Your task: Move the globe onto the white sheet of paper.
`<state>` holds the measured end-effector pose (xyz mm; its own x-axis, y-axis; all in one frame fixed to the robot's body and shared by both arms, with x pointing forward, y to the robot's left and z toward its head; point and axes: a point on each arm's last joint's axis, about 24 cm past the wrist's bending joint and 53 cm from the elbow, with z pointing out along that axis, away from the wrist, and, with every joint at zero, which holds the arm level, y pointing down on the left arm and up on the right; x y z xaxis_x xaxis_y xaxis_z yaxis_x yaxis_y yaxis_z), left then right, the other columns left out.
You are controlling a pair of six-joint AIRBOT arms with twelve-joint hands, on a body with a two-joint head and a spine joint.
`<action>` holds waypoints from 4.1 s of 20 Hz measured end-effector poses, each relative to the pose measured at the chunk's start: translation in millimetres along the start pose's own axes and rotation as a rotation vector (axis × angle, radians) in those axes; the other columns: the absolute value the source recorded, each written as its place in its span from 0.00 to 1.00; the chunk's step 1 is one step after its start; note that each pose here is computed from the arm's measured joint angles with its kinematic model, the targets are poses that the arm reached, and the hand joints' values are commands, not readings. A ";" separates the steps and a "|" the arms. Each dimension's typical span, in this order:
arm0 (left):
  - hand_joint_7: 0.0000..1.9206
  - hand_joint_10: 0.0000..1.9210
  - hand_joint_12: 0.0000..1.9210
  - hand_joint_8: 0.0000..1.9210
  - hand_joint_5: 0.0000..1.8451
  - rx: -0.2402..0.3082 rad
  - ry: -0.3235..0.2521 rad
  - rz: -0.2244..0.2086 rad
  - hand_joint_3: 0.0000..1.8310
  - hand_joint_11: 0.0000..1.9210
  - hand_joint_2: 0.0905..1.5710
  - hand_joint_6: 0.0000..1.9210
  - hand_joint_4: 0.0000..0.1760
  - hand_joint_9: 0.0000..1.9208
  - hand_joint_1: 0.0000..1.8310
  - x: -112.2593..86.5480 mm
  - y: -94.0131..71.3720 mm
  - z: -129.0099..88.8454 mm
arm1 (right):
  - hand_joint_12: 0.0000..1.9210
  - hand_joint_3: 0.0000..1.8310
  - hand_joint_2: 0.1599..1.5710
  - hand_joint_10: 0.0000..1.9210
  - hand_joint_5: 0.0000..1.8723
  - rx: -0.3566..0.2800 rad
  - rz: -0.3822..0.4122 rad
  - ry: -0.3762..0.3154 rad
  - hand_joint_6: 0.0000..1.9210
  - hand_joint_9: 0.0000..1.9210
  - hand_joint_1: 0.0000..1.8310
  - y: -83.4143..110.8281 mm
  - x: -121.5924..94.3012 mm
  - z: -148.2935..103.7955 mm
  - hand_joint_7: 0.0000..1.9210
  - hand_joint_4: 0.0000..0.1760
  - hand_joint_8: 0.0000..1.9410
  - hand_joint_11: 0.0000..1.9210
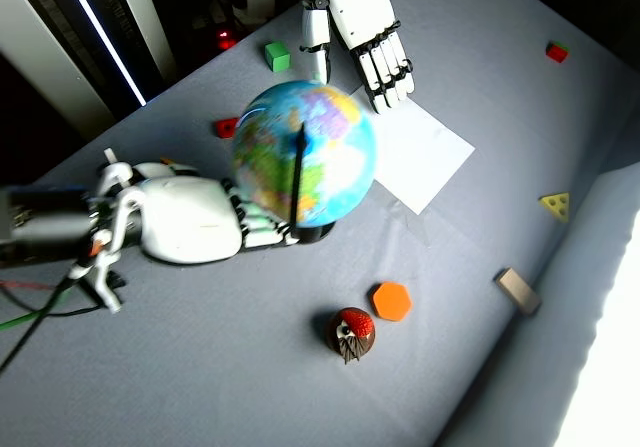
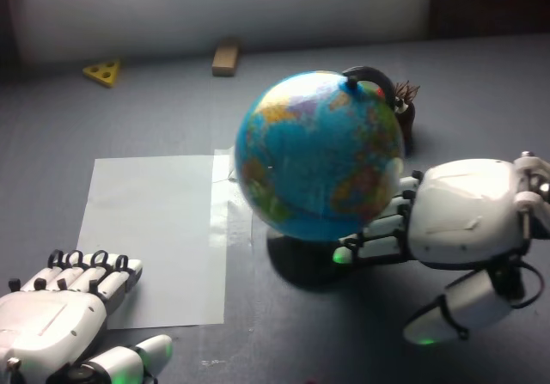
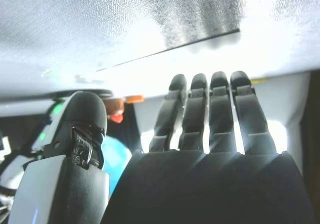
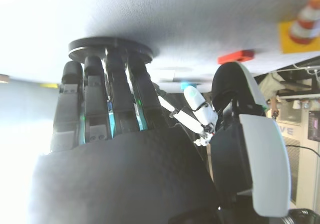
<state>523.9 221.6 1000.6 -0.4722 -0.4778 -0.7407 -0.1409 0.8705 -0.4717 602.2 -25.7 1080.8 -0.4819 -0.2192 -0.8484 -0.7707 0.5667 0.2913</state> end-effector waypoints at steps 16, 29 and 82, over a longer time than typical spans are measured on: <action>0.01 0.00 0.00 0.00 0.03 0.004 0.002 -0.004 0.00 0.00 0.80 0.00 0.00 0.01 0.00 -1.4 -2.6 -0.3 | 0.08 0.00 0.72 0.00 0.10 -0.016 -0.009 -0.037 0.00 0.06 0.00 40.5 -21.2 50.7 0.11 0.00 0.00 0.00; 0.01 0.00 0.00 0.00 0.02 0.002 0.006 -0.015 0.00 0.00 0.80 0.00 0.00 0.01 0.00 -2.2 -3.3 -1.4 | 0.08 0.00 0.72 0.00 0.11 -0.052 0.004 -0.077 0.00 0.06 0.00 66.9 -44.9 87.1 0.11 0.00 0.00 0.00; 0.10 0.01 0.00 0.00 0.12 -0.234 0.255 -0.200 0.00 0.00 0.80 0.01 0.00 0.07 0.00 8.3 -111.7 -58.9 | 0.19 0.00 0.72 0.01 0.16 0.125 0.510 -0.113 0.02 0.10 0.00 44.2 -65.9 -75.4 0.14 0.00 0.01 0.00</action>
<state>484.5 127.4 1075.2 -0.6118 -0.6217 -0.4891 -0.4328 0.7806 -0.4510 568.5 -46.1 1182.9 -0.7290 0.1914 -0.6572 -0.3919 0.6705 0.6299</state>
